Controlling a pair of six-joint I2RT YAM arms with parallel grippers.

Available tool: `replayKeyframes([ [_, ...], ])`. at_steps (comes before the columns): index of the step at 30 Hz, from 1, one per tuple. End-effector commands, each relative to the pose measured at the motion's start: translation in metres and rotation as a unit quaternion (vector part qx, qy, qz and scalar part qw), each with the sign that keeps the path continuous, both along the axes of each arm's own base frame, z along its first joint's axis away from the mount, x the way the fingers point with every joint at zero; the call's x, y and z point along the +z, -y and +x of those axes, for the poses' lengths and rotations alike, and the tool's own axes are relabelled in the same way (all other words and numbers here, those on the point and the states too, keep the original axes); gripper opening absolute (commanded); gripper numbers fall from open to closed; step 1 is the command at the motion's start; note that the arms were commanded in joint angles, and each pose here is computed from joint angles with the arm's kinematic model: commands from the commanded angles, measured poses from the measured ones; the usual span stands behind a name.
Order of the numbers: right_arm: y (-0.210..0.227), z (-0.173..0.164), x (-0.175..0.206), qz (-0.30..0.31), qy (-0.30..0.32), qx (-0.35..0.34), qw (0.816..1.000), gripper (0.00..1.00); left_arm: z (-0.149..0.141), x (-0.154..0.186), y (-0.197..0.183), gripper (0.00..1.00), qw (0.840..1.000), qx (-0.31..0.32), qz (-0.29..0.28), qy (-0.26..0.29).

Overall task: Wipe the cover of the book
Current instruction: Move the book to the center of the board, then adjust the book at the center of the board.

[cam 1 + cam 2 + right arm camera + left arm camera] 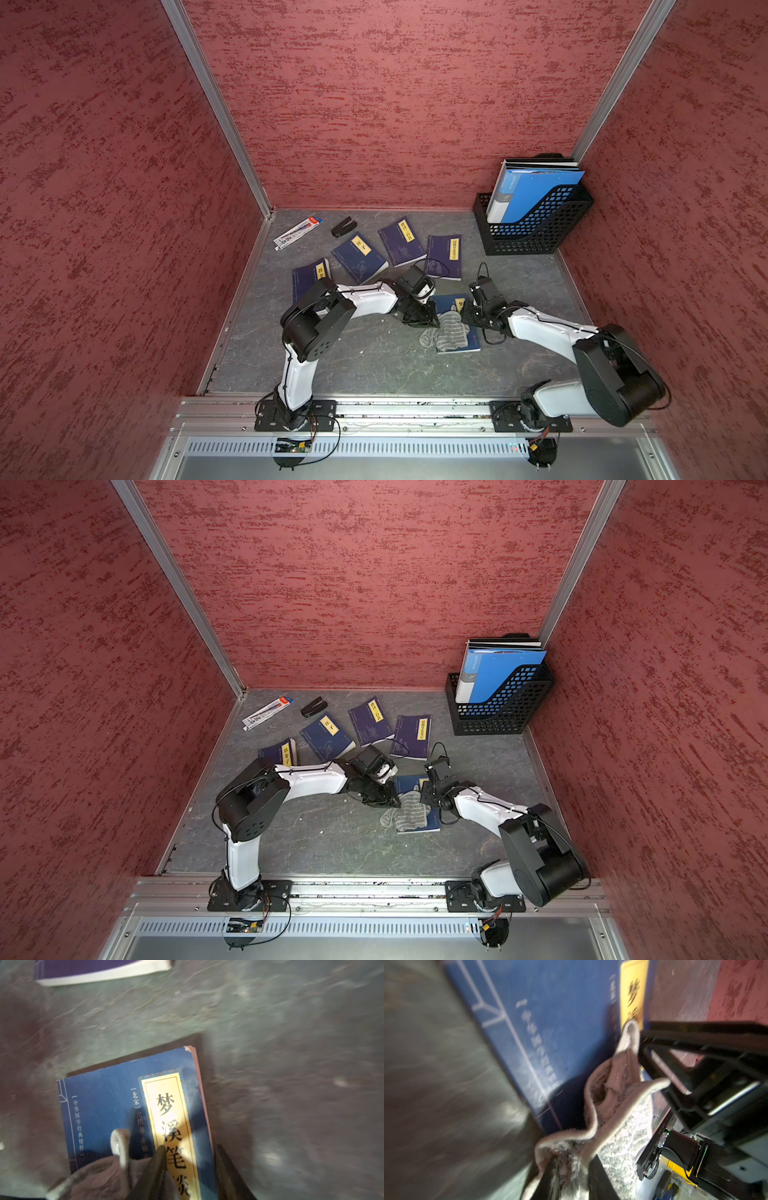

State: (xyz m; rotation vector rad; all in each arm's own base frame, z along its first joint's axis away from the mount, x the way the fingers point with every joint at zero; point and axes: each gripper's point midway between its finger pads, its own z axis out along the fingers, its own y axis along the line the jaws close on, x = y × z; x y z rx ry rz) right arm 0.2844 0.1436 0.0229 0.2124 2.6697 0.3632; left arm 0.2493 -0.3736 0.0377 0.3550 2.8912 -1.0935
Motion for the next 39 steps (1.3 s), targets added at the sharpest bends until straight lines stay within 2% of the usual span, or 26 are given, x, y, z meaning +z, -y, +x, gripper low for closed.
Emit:
replayKeyframes([
  [1,-0.045,0.007,0.005,0.047,-0.006,0.041,0.998,0.38,0.023,0.01,-0.017,0.24,0.998,0.039,-0.008,0.038],
  [10,-0.115,0.04,0.015,0.08,0.013,0.093,0.992,0.38,0.04,0.007,-0.081,0.25,0.994,0.099,0.022,0.041],
  [15,-0.123,0.053,0.023,0.069,0.025,0.099,0.992,0.41,0.038,0.007,-0.099,0.27,0.992,0.116,0.028,0.042],
  [17,-0.118,0.056,0.027,0.049,0.032,0.1,0.993,0.45,0.035,0.01,-0.102,0.32,0.992,0.115,0.031,0.045],
  [20,-0.107,0.056,0.036,0.017,0.044,0.104,0.993,0.51,0.032,0.019,-0.107,0.52,0.991,0.115,0.035,0.055],
  [22,-0.098,0.052,0.04,-0.001,0.047,0.108,0.993,0.53,0.03,0.024,-0.11,0.6,0.991,0.117,0.039,0.06],
  [25,-0.087,0.041,0.039,-0.019,0.04,0.118,0.992,0.54,0.025,0.028,-0.115,0.65,0.99,0.118,0.046,0.062],
  [33,-0.07,-0.009,0.013,-0.007,-0.01,0.146,0.989,0.54,0.017,0.002,-0.117,0.66,0.99,0.121,0.068,0.025],
  [39,-0.073,-0.035,0.008,0.035,-0.027,0.168,0.985,0.5,0.013,-0.011,-0.113,0.66,0.989,0.123,0.08,0.016],
])
